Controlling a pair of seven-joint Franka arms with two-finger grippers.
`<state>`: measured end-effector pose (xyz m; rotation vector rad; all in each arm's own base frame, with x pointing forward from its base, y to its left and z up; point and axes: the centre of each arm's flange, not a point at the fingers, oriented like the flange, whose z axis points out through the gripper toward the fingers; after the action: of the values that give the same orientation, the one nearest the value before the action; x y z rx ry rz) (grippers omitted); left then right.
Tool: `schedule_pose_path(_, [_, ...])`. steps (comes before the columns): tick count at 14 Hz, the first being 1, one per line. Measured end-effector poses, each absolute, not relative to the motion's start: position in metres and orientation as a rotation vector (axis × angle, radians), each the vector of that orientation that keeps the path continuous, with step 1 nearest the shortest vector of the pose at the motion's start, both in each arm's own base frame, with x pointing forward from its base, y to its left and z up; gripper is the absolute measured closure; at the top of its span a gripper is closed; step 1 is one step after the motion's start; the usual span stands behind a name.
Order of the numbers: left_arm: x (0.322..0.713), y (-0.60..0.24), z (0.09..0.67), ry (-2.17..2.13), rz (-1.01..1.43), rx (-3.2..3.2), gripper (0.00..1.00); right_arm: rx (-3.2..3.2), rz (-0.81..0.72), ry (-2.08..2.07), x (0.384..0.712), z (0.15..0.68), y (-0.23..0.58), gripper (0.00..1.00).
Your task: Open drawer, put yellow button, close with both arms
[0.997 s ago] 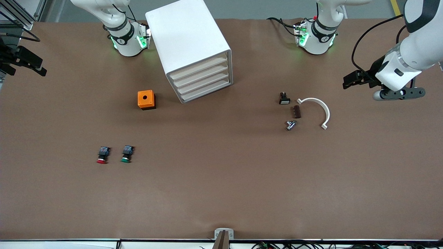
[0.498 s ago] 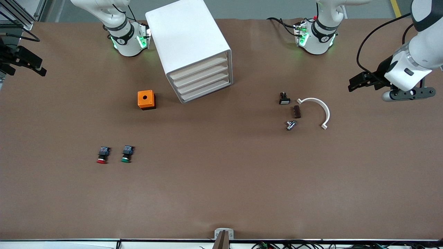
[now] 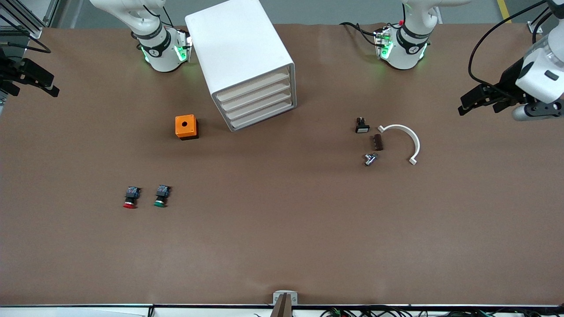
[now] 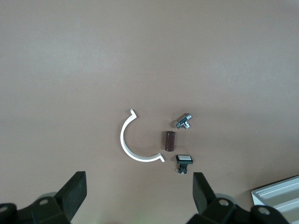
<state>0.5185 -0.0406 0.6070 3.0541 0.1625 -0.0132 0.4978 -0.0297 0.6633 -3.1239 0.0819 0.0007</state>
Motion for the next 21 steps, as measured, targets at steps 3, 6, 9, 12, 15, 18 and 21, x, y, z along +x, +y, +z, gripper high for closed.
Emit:
schedule_pose_path(3, [0.518, -0.036, 0.62, 0.135, 0.01, 3.057, 0.0, -3.124, 0.001, 0.082, 0.498, 0.663, -0.03, 0.0])
schedule_pose_path(6, [0.519, -0.033, 0.626, 0.105, 0.035, 3.086, 0.0, -3.124, 0.002, 0.08, 0.498, 0.663, -0.029, 0.0])
schedule_pose_path(9, [0.519, -0.033, 0.629, 0.101, 0.046, 3.089, 0.0, -3.124, 0.002, 0.076, 0.498, 0.663, -0.028, 0.0])
schedule_pose_path(12, [0.519, -0.035, 0.629, 0.096, 0.044, 3.09, 0.0, -3.124, 0.002, 0.077, 0.498, 0.663, -0.029, 0.0])
schedule_pose_path(15, [0.519, -0.035, 0.629, 0.096, 0.041, 3.09, 0.0, -3.124, 0.002, 0.077, 0.498, 0.663, -0.029, 0.0])
schedule_pose_path(18, [0.519, -0.036, 0.631, 0.094, 0.048, 3.09, 0.0, -3.124, 0.003, 0.077, 0.498, 0.663, -0.029, 0.0])
schedule_pose_path(21, [0.519, -0.036, 0.632, 0.093, 0.051, 3.09, 0.0, -3.124, 0.004, 0.078, 0.498, 0.662, -0.029, 0.0])
